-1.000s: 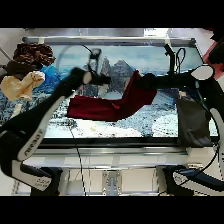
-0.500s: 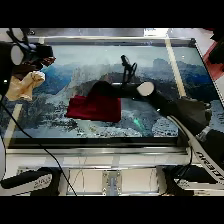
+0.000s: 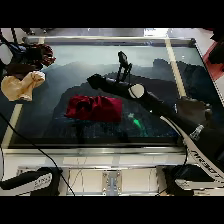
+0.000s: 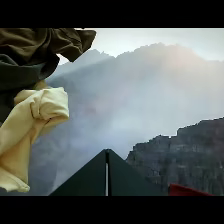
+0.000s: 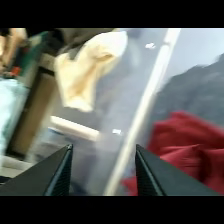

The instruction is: Fold the shirts.

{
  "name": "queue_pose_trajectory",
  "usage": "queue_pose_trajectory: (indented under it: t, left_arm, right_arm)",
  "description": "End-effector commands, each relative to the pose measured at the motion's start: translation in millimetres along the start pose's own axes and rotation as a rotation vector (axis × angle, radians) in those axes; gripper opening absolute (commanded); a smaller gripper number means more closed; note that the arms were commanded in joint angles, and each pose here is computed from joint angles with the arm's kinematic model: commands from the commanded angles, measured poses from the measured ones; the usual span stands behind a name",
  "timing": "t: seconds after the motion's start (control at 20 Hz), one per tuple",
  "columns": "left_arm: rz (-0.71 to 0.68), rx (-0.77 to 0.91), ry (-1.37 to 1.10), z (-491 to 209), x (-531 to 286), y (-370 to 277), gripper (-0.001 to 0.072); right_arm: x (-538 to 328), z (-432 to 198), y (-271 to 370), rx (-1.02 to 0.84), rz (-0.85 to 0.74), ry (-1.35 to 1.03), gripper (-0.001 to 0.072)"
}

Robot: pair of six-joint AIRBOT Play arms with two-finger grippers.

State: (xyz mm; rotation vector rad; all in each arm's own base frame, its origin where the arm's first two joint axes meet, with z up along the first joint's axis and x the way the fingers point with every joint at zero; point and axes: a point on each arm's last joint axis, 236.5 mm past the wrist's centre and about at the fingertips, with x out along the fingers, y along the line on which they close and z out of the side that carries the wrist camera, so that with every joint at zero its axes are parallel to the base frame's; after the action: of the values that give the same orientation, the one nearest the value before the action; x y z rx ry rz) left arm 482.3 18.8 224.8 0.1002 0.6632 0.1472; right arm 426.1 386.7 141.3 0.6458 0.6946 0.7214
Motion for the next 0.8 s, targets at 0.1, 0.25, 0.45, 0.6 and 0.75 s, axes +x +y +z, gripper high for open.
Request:
queue_pose_trajectory:
  t: [0.1, 0.25, 0.45, 0.6, 0.75]
  left_arm:
    - [0.004, 0.002, 0.019, -4, -1, 2, 0.0008]
    - [-0.016, -0.010, 0.020, -5, -1, -3, 0.0008]
    - [-0.058, -0.035, 0.022, -5, -1, -13, 0.0009]
    - [-0.069, -0.040, 0.024, -5, -1, -16, 0.0017]
    - [-0.069, -0.014, 0.032, -7, -1, -16, 0.0020]
  right_arm:
    - [-69, -10, -154, 0.047, -0.407, 0.289, 0.0441]
    - [-111, -15, -210, 0.171, -0.557, 0.356, 0.0445]
    - [-100, -47, -222, 0.267, -0.493, 0.386, 0.0518]
    - [-74, -89, -226, 0.376, -0.385, 0.460, 0.0576]
    - [-44, -104, -219, 0.463, -0.246, 0.459, 0.0607]
